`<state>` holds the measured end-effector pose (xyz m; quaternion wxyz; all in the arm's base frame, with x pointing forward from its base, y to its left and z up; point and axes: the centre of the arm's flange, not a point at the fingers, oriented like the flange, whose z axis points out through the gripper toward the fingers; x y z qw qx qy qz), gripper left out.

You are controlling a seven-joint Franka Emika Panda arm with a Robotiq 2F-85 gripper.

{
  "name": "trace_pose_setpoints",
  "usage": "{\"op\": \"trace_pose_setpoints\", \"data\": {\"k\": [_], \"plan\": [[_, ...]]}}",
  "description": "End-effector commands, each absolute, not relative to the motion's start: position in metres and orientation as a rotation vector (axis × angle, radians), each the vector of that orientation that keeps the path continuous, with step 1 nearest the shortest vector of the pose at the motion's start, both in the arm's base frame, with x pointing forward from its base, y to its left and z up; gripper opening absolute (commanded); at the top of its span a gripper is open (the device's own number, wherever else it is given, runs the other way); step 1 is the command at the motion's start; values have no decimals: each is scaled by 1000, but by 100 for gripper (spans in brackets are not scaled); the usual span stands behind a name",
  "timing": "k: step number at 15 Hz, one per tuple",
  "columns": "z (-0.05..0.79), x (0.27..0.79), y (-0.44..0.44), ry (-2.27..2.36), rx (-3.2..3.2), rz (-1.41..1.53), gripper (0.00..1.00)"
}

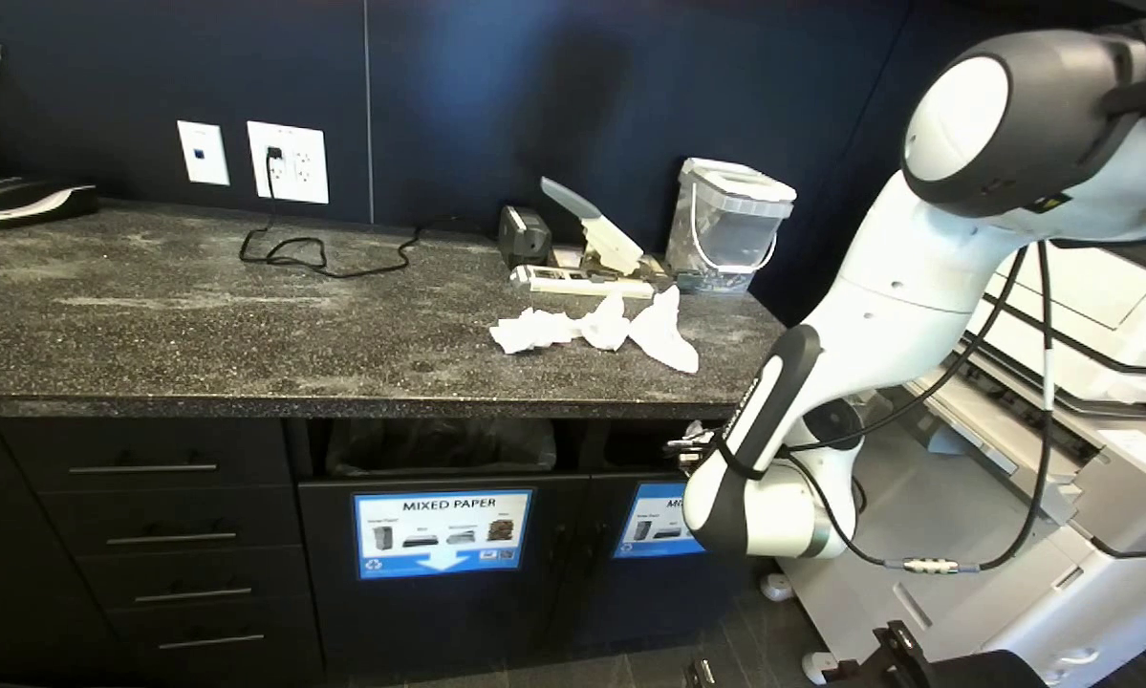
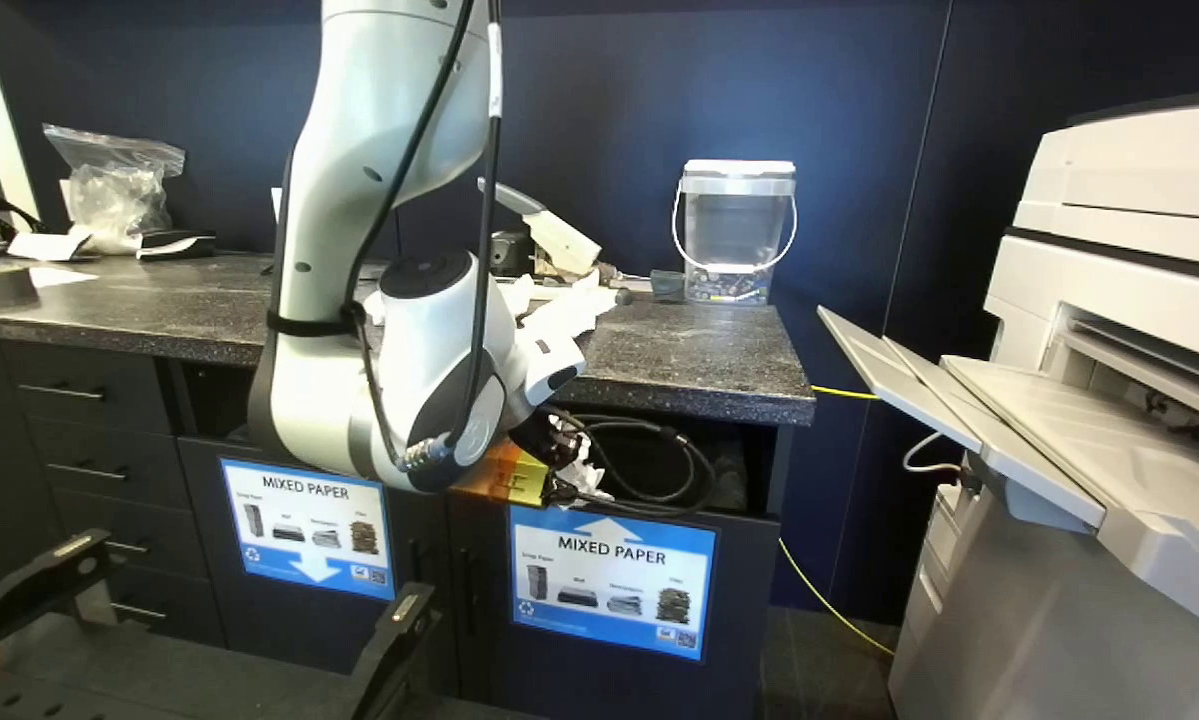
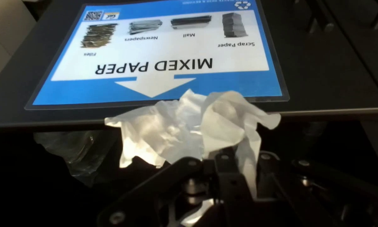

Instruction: Place the papers on the counter inside the bin on the right

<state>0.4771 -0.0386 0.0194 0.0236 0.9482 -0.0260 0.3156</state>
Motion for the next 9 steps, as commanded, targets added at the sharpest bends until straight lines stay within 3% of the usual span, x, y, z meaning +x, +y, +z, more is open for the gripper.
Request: {"op": "trace_pose_setpoints", "data": {"k": [1,9], "plan": [[-2,505,-36,-143,2853,1149,13],[-41,532,-43,-226,2798,1267,14]]}}
